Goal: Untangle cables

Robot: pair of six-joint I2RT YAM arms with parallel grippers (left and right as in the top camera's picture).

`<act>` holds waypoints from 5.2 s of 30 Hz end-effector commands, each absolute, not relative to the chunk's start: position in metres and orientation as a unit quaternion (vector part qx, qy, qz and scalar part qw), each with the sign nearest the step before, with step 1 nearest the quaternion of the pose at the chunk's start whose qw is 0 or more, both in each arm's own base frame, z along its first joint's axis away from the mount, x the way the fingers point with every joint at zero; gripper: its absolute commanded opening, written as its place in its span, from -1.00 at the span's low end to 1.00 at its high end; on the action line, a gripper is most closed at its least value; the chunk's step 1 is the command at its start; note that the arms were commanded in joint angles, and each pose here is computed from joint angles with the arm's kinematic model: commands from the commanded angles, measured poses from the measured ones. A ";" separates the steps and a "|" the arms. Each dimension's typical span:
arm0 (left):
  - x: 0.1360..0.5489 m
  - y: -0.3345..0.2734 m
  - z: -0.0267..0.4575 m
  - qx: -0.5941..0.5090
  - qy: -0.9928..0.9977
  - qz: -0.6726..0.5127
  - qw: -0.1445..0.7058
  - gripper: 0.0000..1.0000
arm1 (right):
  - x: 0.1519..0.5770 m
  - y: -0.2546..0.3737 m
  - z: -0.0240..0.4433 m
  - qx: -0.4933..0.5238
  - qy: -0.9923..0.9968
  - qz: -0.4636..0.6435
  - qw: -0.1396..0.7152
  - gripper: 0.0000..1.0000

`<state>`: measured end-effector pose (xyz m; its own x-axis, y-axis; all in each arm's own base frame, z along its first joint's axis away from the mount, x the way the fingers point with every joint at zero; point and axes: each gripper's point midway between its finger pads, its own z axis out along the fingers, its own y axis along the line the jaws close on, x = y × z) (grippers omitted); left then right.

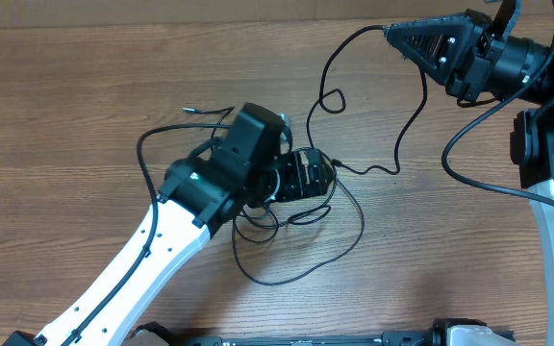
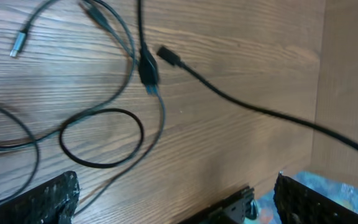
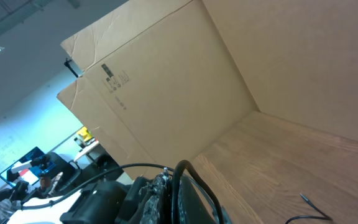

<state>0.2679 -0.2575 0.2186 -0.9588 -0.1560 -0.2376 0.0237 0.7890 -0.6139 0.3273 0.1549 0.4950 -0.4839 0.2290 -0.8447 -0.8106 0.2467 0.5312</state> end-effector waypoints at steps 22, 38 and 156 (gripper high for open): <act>0.290 -0.293 0.183 0.006 0.941 -0.309 0.142 0.99 | 0.321 0.161 0.505 -0.247 0.633 0.565 0.468 -0.92; 0.290 -0.288 0.179 0.014 0.944 -0.294 0.146 1.00 | 0.369 0.150 0.486 -0.249 0.635 0.487 0.546 -0.93; 0.290 -0.288 0.179 0.014 0.945 -0.294 0.146 0.99 | 0.480 -0.273 0.172 0.102 0.846 0.120 0.510 0.99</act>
<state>0.2856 -0.2882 0.1746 -0.9639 -0.0687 -0.2571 0.0897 0.8257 -0.5570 0.4771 -0.2863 0.1134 -0.4729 0.4981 -0.7268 0.1251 0.8545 0.5042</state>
